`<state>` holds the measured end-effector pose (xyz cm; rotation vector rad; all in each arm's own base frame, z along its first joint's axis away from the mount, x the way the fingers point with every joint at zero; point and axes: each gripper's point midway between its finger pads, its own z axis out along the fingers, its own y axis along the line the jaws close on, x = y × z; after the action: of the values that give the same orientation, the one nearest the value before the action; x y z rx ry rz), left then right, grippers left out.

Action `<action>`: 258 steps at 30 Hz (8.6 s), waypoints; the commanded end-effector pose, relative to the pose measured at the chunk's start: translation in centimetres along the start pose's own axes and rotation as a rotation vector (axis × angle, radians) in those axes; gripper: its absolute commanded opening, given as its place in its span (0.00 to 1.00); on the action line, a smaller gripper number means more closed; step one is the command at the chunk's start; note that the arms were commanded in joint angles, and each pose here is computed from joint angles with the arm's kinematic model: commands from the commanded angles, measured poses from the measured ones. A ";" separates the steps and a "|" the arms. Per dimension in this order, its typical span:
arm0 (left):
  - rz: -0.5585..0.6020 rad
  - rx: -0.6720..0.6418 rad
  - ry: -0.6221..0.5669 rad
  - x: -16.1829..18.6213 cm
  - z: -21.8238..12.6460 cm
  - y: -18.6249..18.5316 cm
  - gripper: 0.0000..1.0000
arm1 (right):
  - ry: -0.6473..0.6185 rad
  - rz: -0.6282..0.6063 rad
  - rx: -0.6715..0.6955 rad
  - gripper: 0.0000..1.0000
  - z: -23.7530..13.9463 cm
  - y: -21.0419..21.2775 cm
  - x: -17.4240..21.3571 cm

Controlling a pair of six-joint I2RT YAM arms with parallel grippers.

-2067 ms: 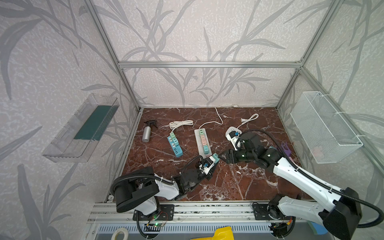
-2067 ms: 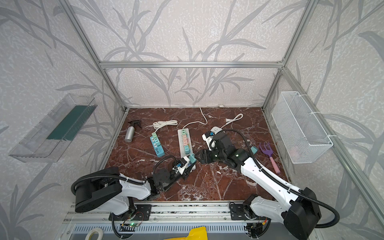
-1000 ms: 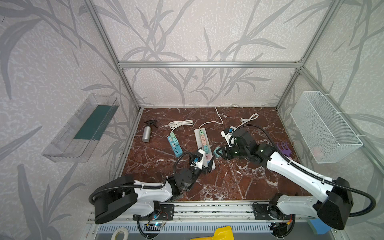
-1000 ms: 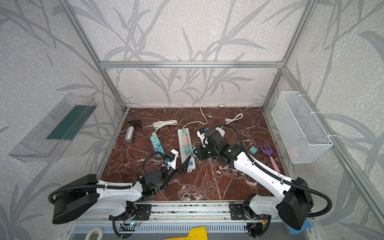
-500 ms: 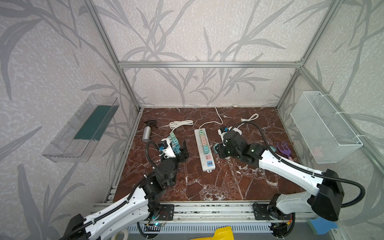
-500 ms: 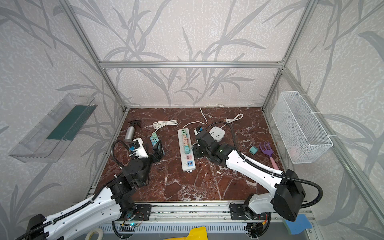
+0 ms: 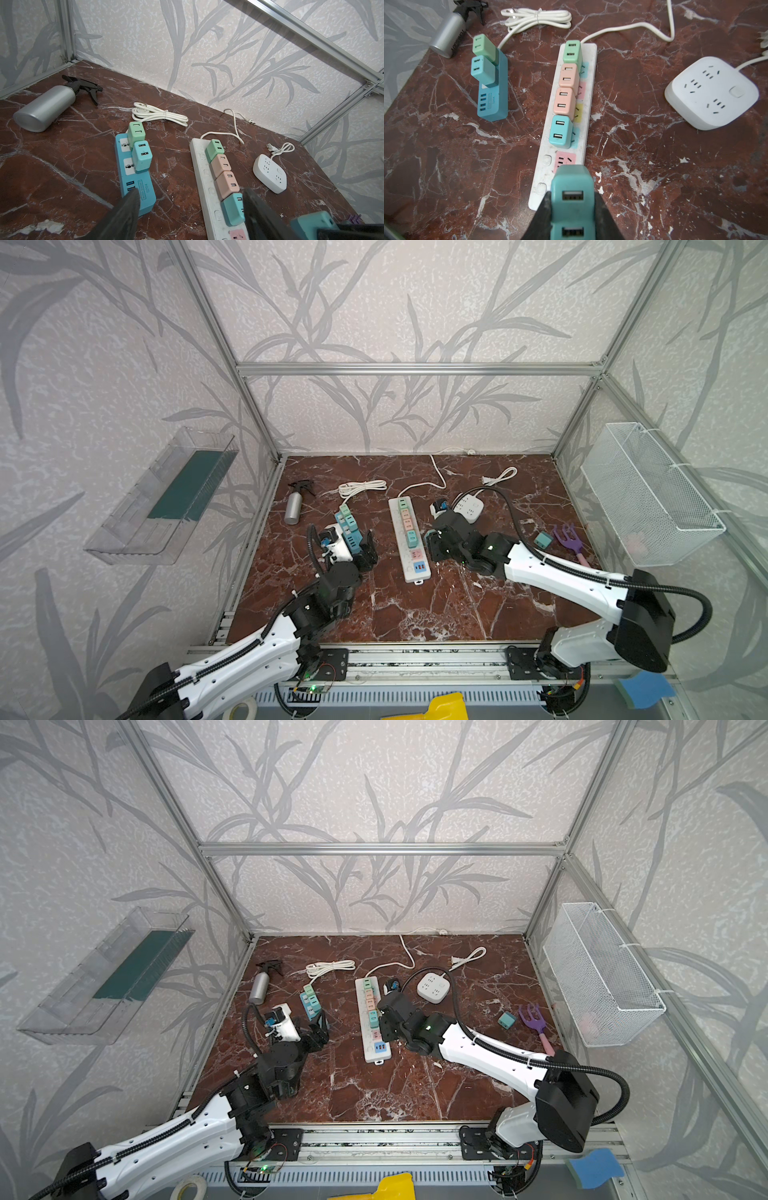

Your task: Insert the plug

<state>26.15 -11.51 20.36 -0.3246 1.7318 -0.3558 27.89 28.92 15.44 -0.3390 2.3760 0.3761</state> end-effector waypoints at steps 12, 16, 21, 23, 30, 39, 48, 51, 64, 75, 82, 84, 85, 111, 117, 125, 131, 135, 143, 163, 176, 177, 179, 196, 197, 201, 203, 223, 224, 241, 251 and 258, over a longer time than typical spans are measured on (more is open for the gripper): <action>-0.035 -0.004 -0.009 0.1 -0.3 0.7 0.76 | 0.054 0.043 -0.015 0.00 6.0 2.1 2.0; -0.042 0.012 -0.010 0.1 -0.4 0.6 0.76 | 0.067 0.050 -0.009 0.00 6.5 2.4 1.9; -0.040 0.007 -0.018 -0.1 -0.5 0.9 0.76 | 0.108 0.042 0.029 0.00 7.2 2.1 3.1; -0.042 0.009 -0.020 -0.1 -0.6 0.9 0.76 | 0.117 0.041 0.045 0.00 7.2 2.0 3.4; -0.049 0.010 -0.023 0.0 -0.7 1.1 0.76 | 0.135 -0.005 0.122 0.00 7.4 2.0 3.7; -0.073 0.018 -0.034 -0.2 -1.0 1.3 0.76 | 0.204 0.034 0.259 0.00 10.5 0.6 8.7; -0.079 0.018 -0.039 0.0 -1.0 1.5 0.76 | 0.322 0.035 0.316 0.00 12.2 -0.4 12.5; -0.079 0.019 -0.040 -0.1 -1.0 1.5 0.76 | 0.280 0.034 0.311 0.00 11.8 -0.1 11.1; -0.136 0.041 -0.041 -1.7 -0.9 0.0 0.76 | 0.127 0.059 0.133 0.59 7.7 2.0 6.4; -0.110 0.040 -0.014 -2.6 -0.6 -1.1 0.78 | -0.021 -0.047 0.043 0.74 1.5 2.4 -0.3; -0.087 0.044 0.000 -2.7 -0.4 -1.7 0.78 | 0.033 -0.089 0.104 0.71 4.4 0.6 -0.6; -0.077 0.044 0.005 -2.7 -0.4 -1.8 0.78 | 0.060 -0.081 0.105 0.70 5.6 0.2 0.2; -0.074 0.044 0.007 -2.7 -0.3 -1.9 0.78 | 0.074 -0.080 0.110 0.70 6.1 0.0 0.6; -0.039 0.056 0.042 -1.7 1.3 -2.9 0.79 | 0.141 0.245 0.345 0.96 10.4 -20.9 -8.6; -0.061 0.042 0.077 -0.5 2.6 -2.5 0.79 | 0.201 0.260 0.337 0.97 15.3 -23.1 -9.8; -0.079 0.035 0.123 0.0 3.6 -2.4 0.79 | 0.342 0.262 0.237 0.94 18.6 -22.2 -7.0; -0.088 0.038 0.134 0.2 3.7 -2.4 0.79 | 0.342 0.142 0.173 0.80 17.1 -18.9 -4.3; -0.097 0.045 0.149 0.5 3.6 -2.5 0.79 | 0.354 0.015 0.139 0.80 15.3 -15.6 -1.3; -0.104 0.069 0.175 0.4 3.7 -3.3 0.78 | 0.225 0.044 0.163 0.90 9.3 -14.5 -3.1; -0.182 0.140 0.201 3.8 5.4 -4.3 0.75 | -0.048 0.737 0.653 0.89 -5.0 -36.0 2.7; -0.176 0.140 0.210 4.3 5.5 -4.3 0.76 | 0.072 0.823 0.732 0.77 -2.0 -39.7 6.2; -0.177 0.143 0.210 4.3 5.5 -4.4 0.76 | 0.080 0.825 0.732 0.76 -1.7 -39.8 6.3; -0.178 0.146 0.211 4.2 5.6 -4.4 0.76 | 0.097 0.825 0.732 0.74 -1.1 -40.1 6.5; -0.172 0.122 0.143 2.6 5.0 -3.5 0.77 | 0.262 0.845 0.671 0.45 1.6 -40.1 8.0; -0.172 0.119 0.140 2.6 4.9 -3.3 0.77 | 0.258 0.843 0.661 0.41 1.6 -40.0 7.9; -0.178 0.118 0.127 2.4 4.8 -3.1 0.77 | 0.250 0.829 0.630 0.31 1.4 -39.5 7.2; -0.180 0.118 0.127 2.4 4.8 -3.1 0.77 | 0.236 0.812 0.610 0.30 1.2 -38.8 6.7; -0.301 0.115 0.251 3.7 4.5 -4.0 0.70 | 0.217 0.149 0.246 0.28 -0.2 -11.7 9.3; -0.310 0.114 0.254 3.8 4.5 -4.0 0.70 | 0.219 0.127 0.228 0.28 0.0 -10.5 10.1; -0.322 0.084 0.283 4.6 4.3 -3.3 0.69 | 0.306 0.228 0.128 0.80 -0.4 -7.2 11.6; -0.318 0.097 0.261 3.7 4.0 -3.4 0.69 | 0.169 0.393 0.075 0.96 -2.1 -12.6 8.1; -0.306 0.103 0.265 3.6 3.9 -3.6 0.69 | 0.217 0.510 -0.095 0.91 0.5 -10.7 9.3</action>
<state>29.38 -16.91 17.40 -0.4806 1.9300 -0.7508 24.88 15.49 6.69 0.2328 2.6546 0.5457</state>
